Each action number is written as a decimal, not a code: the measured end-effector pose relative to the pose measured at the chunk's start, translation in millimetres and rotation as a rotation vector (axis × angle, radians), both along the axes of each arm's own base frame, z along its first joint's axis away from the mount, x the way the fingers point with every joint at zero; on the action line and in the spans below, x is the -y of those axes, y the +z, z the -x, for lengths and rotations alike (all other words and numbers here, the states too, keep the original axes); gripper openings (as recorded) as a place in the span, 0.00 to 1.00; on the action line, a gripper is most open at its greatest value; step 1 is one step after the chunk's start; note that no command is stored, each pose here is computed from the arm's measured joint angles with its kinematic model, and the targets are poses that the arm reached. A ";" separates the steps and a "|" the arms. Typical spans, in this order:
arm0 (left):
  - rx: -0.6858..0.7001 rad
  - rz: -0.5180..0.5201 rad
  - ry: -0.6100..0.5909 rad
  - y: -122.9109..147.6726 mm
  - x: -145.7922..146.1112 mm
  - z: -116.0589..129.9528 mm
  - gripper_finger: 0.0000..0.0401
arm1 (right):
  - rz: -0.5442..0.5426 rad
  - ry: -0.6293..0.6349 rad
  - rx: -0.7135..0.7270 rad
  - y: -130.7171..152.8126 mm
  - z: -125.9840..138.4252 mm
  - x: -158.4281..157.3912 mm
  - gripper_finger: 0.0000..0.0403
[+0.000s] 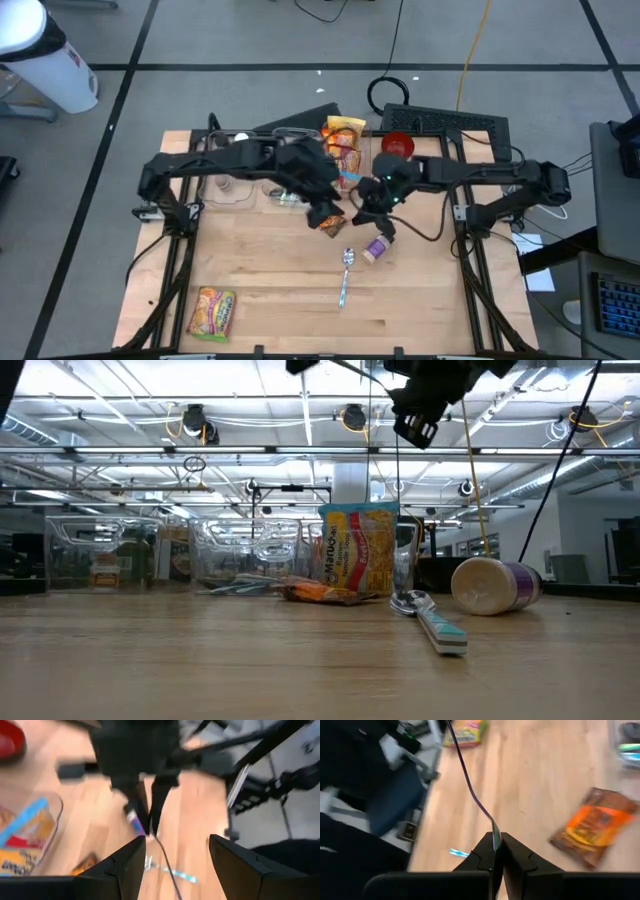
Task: Pick & Place Food Item
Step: Put the purple and blue spoon into the middle transparent bin
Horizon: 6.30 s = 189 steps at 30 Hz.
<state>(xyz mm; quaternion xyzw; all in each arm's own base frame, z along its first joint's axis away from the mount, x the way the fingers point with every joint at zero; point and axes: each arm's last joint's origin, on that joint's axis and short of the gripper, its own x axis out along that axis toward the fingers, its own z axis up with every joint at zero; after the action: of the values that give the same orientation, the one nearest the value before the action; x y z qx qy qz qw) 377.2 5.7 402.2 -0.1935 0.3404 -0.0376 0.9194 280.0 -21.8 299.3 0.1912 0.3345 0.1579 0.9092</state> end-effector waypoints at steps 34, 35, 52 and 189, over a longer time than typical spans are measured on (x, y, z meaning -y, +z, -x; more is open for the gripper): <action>-0.266 0.002 0.082 -27.0 -6.7 1.6 0.57 | 0.131 -0.077 0.106 31.1 -8.5 10.3 0.01; -0.266 0.002 0.082 -27.0 -6.7 1.6 0.56 | 0.131 -0.077 0.107 31.1 -8.5 10.4 0.01; -0.245 -0.063 0.019 -26.7 -8.5 1.3 0.02 | 0.133 -0.091 0.101 30.5 -8.5 11.1 0.01; -0.331 0.295 1.073 -230.7 -133.9 42.8 0.25 | -0.051 -0.589 0.324 -41.9 80.3 60.7 0.44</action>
<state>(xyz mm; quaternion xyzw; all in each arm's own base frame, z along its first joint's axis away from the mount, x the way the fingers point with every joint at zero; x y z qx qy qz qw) 334.4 139.7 171.5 -0.4682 0.3251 0.4176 0.7076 199.7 -82.5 257.5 0.2747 0.1119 -0.0747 0.9521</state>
